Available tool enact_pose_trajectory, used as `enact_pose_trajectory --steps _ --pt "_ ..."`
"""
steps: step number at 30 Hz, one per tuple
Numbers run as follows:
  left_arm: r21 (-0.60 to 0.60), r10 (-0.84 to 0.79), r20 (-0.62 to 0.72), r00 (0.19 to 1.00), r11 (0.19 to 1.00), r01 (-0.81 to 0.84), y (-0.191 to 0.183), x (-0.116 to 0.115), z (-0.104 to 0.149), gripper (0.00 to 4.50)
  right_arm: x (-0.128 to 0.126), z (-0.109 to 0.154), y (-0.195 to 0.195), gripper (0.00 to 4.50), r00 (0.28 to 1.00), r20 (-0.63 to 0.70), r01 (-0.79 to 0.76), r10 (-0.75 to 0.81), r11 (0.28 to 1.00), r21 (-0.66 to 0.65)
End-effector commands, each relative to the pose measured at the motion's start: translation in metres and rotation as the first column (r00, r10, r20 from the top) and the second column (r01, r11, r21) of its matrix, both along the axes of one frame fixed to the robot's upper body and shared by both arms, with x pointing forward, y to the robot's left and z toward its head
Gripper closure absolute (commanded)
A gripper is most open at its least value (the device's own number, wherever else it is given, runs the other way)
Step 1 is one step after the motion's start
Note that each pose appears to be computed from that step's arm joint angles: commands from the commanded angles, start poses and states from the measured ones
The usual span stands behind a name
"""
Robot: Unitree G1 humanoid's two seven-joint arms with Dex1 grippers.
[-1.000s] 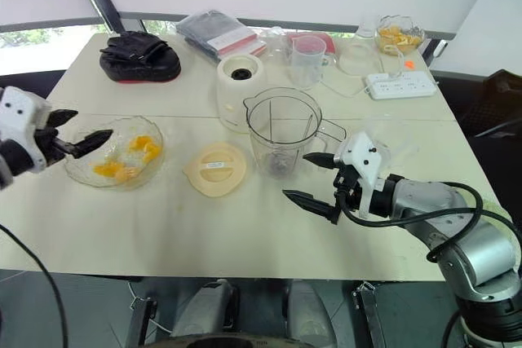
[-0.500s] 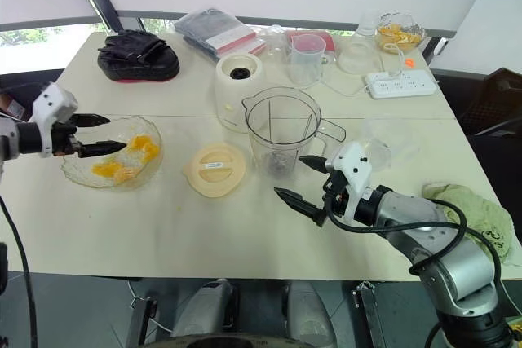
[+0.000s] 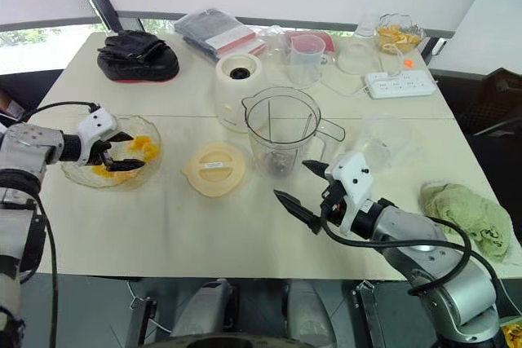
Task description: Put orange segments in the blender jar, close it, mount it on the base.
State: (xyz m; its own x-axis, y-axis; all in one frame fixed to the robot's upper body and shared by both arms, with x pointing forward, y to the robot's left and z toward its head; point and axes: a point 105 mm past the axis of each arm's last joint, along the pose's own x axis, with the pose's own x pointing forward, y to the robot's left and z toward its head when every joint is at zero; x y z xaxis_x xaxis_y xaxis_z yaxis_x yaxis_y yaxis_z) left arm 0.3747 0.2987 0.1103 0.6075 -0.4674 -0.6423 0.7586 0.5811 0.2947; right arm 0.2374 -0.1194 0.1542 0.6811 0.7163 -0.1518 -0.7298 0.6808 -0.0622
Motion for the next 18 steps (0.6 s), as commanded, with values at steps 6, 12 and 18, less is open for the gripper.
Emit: enact_pose_trajectory --steps 6,12,18 --pt "0.007 0.038 0.048 0.998 0.999 -0.039 -0.001 0.008 0.001 0.03 -0.008 0.015 -0.002 0.09 0.998 0.054 0.014 -0.014 1.0 -0.006" --pt "0.0 0.047 0.049 0.998 0.999 -0.047 -0.008 0.011 -0.006 0.03 -0.008 0.016 -0.003 0.09 0.998 0.058 0.033 -0.032 0.999 -0.01" --pt "-0.006 0.068 0.055 0.996 0.998 -0.068 -0.012 0.015 -0.01 0.03 -0.01 0.017 -0.005 0.09 0.997 0.061 0.046 -0.045 0.999 -0.02"
